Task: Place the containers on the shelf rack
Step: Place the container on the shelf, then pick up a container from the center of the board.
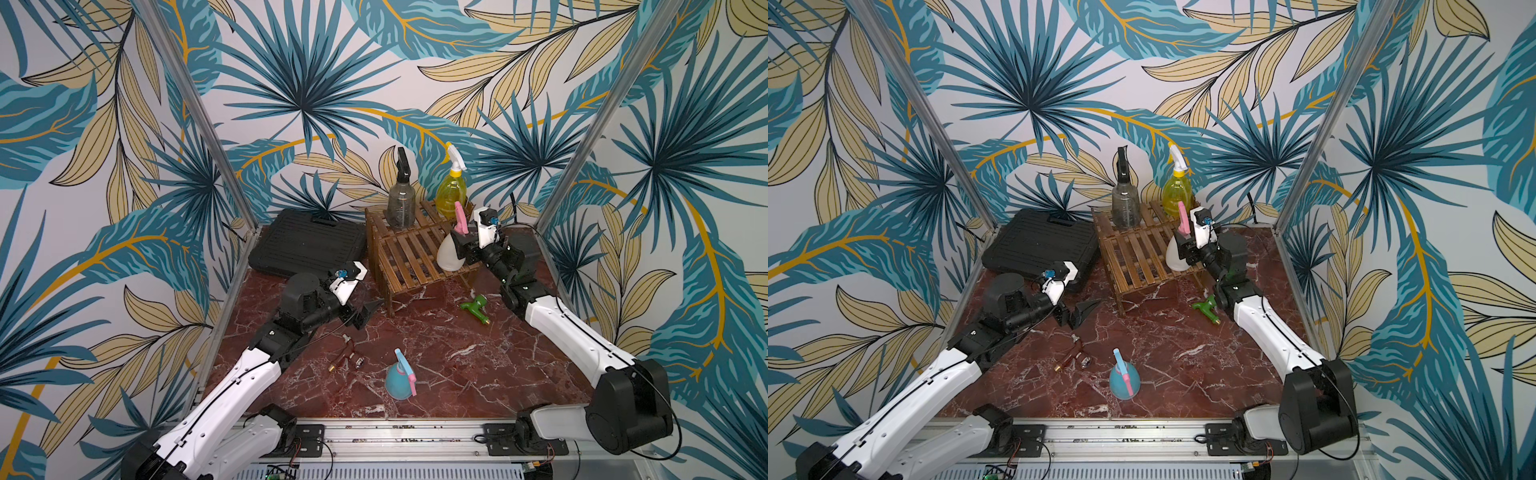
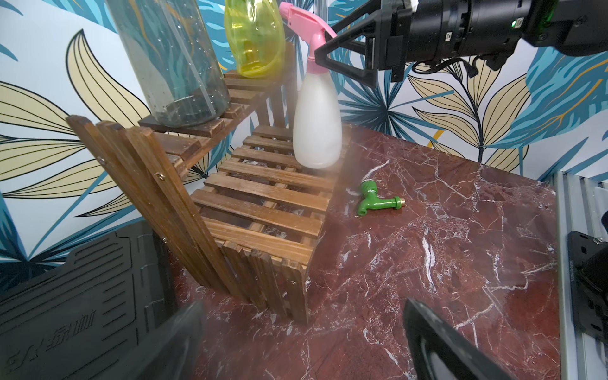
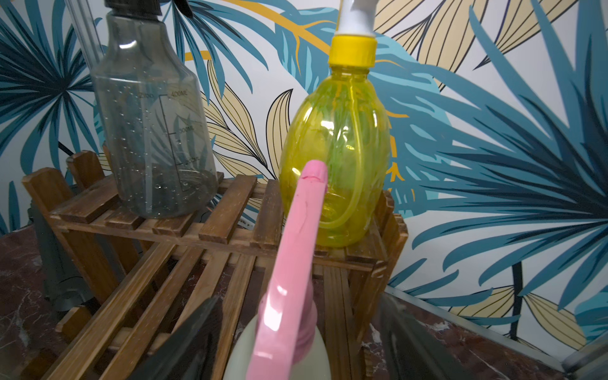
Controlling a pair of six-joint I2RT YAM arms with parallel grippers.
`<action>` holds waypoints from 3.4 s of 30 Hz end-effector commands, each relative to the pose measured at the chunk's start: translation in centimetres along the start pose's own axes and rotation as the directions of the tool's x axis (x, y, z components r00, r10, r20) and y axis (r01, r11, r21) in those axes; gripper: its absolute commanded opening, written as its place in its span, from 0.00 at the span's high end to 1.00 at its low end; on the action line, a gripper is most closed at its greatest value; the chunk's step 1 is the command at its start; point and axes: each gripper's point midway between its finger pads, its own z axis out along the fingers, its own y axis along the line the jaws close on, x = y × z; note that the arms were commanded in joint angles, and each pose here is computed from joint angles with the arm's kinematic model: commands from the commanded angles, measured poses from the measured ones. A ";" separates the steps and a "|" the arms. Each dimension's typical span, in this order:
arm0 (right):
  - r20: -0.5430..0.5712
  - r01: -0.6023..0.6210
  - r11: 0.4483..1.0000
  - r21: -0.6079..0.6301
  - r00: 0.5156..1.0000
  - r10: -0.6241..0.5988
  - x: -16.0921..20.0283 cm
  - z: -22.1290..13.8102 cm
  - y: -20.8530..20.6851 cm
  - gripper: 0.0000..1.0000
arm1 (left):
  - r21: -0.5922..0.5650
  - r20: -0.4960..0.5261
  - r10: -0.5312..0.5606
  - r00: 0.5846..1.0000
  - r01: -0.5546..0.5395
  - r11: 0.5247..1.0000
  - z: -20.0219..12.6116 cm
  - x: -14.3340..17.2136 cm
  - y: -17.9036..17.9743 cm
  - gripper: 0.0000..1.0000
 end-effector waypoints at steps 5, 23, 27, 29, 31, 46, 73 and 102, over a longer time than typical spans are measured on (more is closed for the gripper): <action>-0.044 -0.008 1.000 0.026 0.999 0.009 -1.6 -4.9 -0.2 0.01 | 0.101 0.052 0.045 0.998 -0.050 0.994 -1.4 -1.2 -2.2 0.00; -0.441 -0.327 0.858 -0.395 0.887 0.135 2.6 -13.2 16.1 0.08 | 0.218 -0.066 0.174 0.982 -0.156 0.963 -2.7 2.4 -6.5 0.00; -0.505 -0.295 0.856 -0.425 0.862 0.046 5.1 -15.7 19.2 0.10 | 0.195 -0.061 0.180 0.982 -0.165 0.967 -2.6 2.7 -6.3 0.00; -0.533 -0.297 0.852 -0.432 0.846 0.024 6.1 -16.8 20.2 0.11 | 0.187 -0.056 0.180 0.982 -0.167 0.968 -2.7 2.7 -6.2 0.00; -0.547 -0.315 0.834 -0.452 0.837 0.019 6.5 -18.0 21.5 0.11 | 0.181 -0.060 0.179 0.982 -0.166 0.969 -2.7 3.0 -6.1 0.00; -0.654 -0.305 0.857 -0.416 0.755 -0.049 12.3 -21.9 26.9 0.14 | 0.163 -0.062 0.173 0.983 -0.161 0.973 -2.6 3.2 -5.8 0.00; -0.530 -0.204 0.854 -0.479 0.842 -0.097 11.0 -18.8 26.9 0.88 | 0.198 -0.039 0.164 0.986 -0.153 0.968 -2.8 2.8 -6.5 0.00; -0.022 0.144 0.474 -0.869 0.945 -0.327 0.6 -15.6 23.5 1.00 | 0.346 -0.041 0.103 0.994 -0.083 0.935 -2.1 2.4 -8.2 0.00</action>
